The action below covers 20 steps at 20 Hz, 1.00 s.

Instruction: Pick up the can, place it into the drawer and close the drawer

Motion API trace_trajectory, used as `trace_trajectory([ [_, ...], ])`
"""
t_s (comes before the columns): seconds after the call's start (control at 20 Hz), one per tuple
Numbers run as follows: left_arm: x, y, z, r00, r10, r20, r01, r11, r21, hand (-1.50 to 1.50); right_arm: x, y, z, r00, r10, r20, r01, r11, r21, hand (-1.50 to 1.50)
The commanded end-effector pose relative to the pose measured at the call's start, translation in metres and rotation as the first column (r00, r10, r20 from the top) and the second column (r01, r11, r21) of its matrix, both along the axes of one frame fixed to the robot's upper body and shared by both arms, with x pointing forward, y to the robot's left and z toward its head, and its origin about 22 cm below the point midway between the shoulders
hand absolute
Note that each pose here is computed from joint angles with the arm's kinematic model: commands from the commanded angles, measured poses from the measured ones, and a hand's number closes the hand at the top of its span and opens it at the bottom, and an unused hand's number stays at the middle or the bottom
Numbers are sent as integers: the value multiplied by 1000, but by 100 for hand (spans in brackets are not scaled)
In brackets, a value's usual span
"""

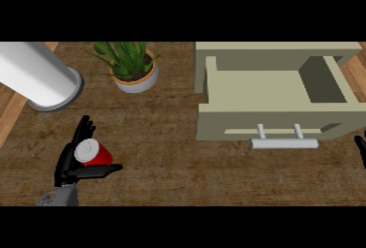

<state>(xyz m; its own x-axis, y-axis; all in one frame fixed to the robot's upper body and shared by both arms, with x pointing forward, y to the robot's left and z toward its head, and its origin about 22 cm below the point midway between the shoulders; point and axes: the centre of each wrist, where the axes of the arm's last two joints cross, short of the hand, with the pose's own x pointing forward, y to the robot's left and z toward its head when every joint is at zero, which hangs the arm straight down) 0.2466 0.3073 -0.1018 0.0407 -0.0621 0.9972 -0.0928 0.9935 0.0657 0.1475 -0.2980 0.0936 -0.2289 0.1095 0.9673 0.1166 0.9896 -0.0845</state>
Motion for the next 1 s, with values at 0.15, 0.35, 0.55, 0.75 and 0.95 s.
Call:
trace_trajectory([
  [0.15, 6, -20, 4, 998, -35, 43, 37, 999, -34, 150, -9, -6, 16, 1000, -2, -3, 2, 1000, 15, -150],
  [0.35, 24, -13, 23, 998, -61, 34, 64, 993, -94, 150, -3, -2, -2, 1000, -15, 18, 15, 1000, 5, -150],
  [0.55, -4, -20, 25, 994, -88, 70, 94, 992, -86, 150, 3, 11, 6, 1000, -13, 9, 12, 1000, 19, -150],
  [0.75, 15, -30, 25, 997, 26, 74, -18, 994, -108, 150, 5, 15, -10, 1000, -6, 12, 6, 1000, 0, -150],
  [0.95, 36, -32, 30, 992, 79, 97, -69, 992, -103, 150, -18, -6, 10, 1000, 3, 23, -3, 1000, 2, -150],
])
